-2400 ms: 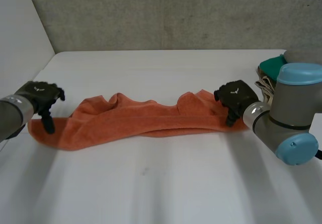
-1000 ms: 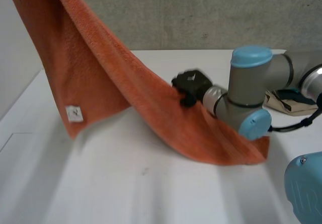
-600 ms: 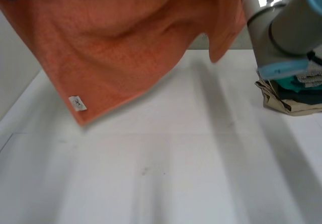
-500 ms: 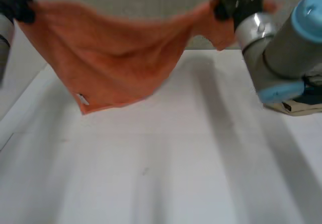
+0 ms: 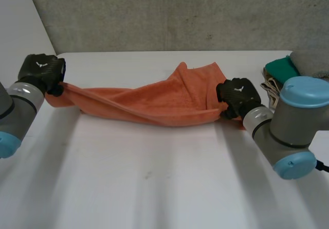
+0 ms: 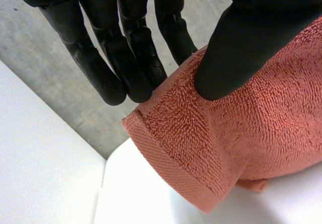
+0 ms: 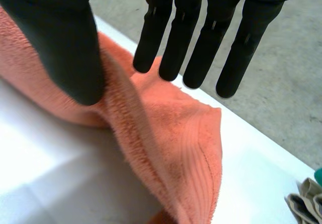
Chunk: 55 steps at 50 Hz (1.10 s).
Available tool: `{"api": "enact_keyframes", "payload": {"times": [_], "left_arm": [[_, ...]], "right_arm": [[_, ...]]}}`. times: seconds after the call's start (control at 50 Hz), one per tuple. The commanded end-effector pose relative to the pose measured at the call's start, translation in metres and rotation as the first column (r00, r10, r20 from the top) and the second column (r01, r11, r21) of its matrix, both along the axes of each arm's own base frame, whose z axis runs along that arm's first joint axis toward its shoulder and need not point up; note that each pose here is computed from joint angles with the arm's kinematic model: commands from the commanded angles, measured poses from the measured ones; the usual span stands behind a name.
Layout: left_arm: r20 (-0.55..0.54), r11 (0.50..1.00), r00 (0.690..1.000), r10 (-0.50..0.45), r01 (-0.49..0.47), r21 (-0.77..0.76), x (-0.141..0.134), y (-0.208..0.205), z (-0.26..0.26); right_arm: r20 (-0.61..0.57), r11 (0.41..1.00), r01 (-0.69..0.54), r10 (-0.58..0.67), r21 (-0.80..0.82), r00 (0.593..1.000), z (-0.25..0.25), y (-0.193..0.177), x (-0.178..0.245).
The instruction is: Fold the laundry.
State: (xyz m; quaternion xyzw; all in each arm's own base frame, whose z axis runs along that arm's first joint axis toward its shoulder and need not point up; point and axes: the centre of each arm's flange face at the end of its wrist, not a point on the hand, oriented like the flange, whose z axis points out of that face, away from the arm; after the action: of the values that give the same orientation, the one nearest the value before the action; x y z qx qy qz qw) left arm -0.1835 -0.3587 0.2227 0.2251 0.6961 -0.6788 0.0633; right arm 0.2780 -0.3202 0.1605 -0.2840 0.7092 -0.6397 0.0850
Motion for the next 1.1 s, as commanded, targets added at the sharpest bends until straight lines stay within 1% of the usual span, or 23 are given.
{"api": "enact_keyframes", "payload": {"times": [0.02, 0.14, 0.2, 0.24, 0.36, 0.54, 0.76, 1.1], "left_arm": [[-0.005, 1.000, 1.000, 0.015, -0.016, -0.027, 0.004, -0.001, 0.010], [-0.005, 0.999, 1.000, 0.023, -0.023, -0.031, 0.006, -0.003, 0.011], [-0.005, 0.999, 1.000, 0.022, -0.022, -0.031, 0.006, -0.003, 0.011], [-0.005, 0.999, 1.000, 0.022, -0.022, -0.032, 0.006, -0.003, 0.011], [-0.006, 0.999, 1.000, 0.025, -0.025, -0.037, 0.007, -0.004, 0.013], [-0.006, 0.999, 1.000, 0.031, -0.031, -0.026, 0.009, -0.004, 0.013], [-0.005, 0.999, 1.000, 0.031, -0.031, -0.027, 0.009, -0.005, 0.013], [-0.002, 0.999, 0.999, 0.038, -0.038, -0.033, 0.010, -0.010, 0.017]], "right_arm": [[0.150, 0.993, 0.086, -0.097, 0.074, 0.984, 0.002, -0.022, -0.016], [0.133, 0.984, 0.141, -0.155, 0.109, 0.979, -0.009, -0.040, -0.028], [0.111, 0.973, 0.156, -0.176, 0.170, 0.978, -0.018, -0.044, -0.034], [0.087, 0.963, 0.156, -0.179, 0.218, 0.980, -0.023, -0.044, -0.037], [0.056, 0.951, 0.146, -0.168, 0.273, 0.984, -0.032, -0.045, -0.038], [-0.009, 0.959, 0.139, -0.141, 0.247, 0.990, -0.036, -0.047, -0.044], [-0.080, 0.971, 0.091, -0.075, 0.220, 0.994, -0.031, -0.035, -0.044], [-0.203, 0.986, 0.026, 0.008, 0.165, 0.979, -0.032, -0.027, -0.047]]}}
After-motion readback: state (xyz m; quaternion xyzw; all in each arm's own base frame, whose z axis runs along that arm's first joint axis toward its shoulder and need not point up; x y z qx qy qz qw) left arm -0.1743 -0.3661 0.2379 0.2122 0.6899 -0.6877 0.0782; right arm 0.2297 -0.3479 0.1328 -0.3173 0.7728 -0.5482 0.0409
